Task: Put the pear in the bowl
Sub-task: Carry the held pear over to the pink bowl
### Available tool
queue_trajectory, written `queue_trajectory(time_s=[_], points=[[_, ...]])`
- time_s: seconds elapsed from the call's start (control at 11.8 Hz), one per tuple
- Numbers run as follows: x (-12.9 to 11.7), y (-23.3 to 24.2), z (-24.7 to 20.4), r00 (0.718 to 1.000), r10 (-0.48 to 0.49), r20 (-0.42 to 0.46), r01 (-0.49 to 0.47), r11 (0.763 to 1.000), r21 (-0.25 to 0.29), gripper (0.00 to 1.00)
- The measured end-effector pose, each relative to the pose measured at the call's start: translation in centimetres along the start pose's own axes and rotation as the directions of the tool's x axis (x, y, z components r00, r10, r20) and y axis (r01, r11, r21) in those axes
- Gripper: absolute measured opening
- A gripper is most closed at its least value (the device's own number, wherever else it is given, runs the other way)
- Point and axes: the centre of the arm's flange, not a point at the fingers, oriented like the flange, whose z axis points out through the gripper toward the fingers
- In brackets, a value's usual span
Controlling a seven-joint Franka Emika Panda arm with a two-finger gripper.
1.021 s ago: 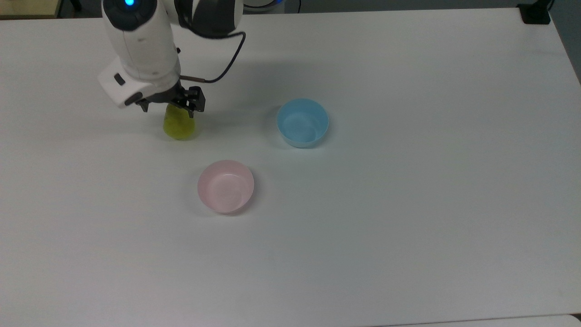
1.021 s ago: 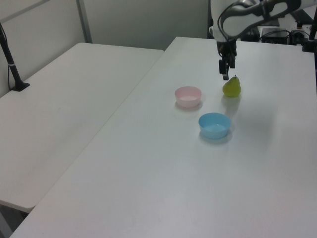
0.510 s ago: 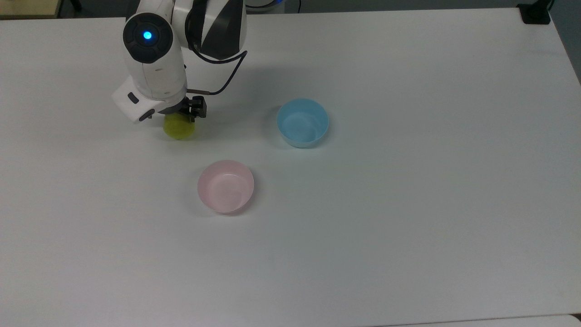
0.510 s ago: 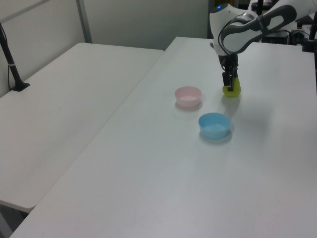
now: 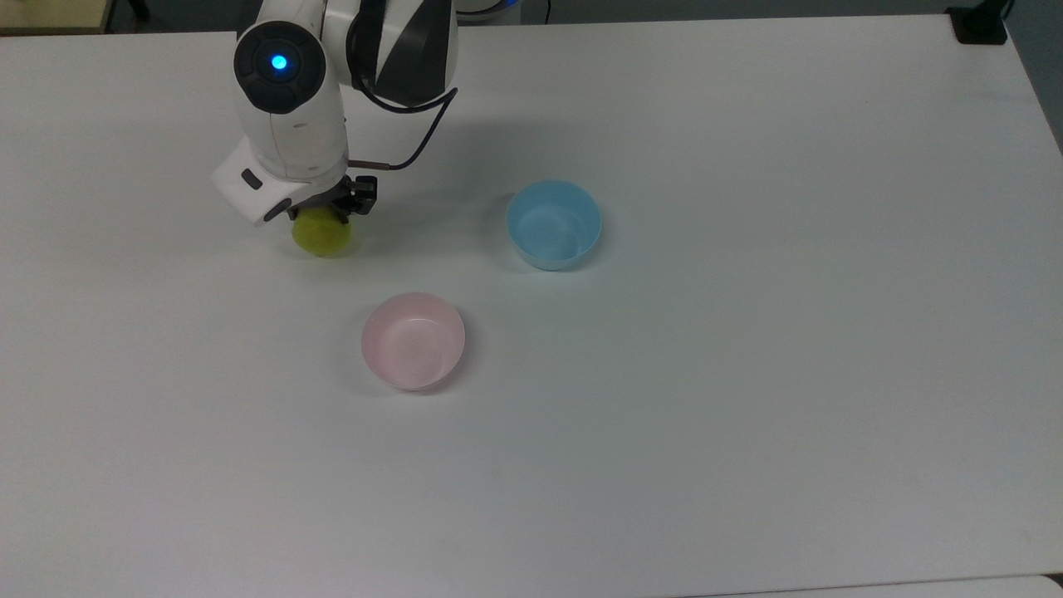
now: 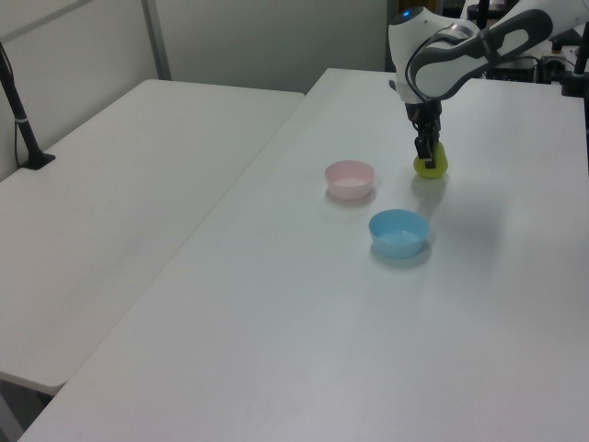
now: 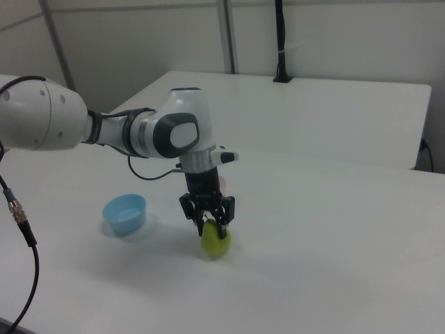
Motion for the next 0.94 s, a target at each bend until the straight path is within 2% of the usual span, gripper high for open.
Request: queue_trajectory(time_s=[0.26, 0.43, 0.68, 0.85, 0.94], points=[[-1.1, 0.5, -4.9, 1.000, -0.011, -0.005, 0.011, 1.000, 0.012, 0.59], [-1.3, -0.5, -9.7, 0.998, -0.016, -0.062, 0.019, 0.999, 0.038, 0.59], [0.0, -2.5, -14.6, 0.986, -0.009, -0.169, 0.026, 0.995, 0.100, 0.59], [1.9, -4.1, -14.9, 0.982, 0.000, -0.187, 0.023, 0.992, 0.123, 0.59], [3.2, -5.2, -14.0, 0.984, 0.006, -0.176, 0.015, 0.993, 0.117, 0.59]])
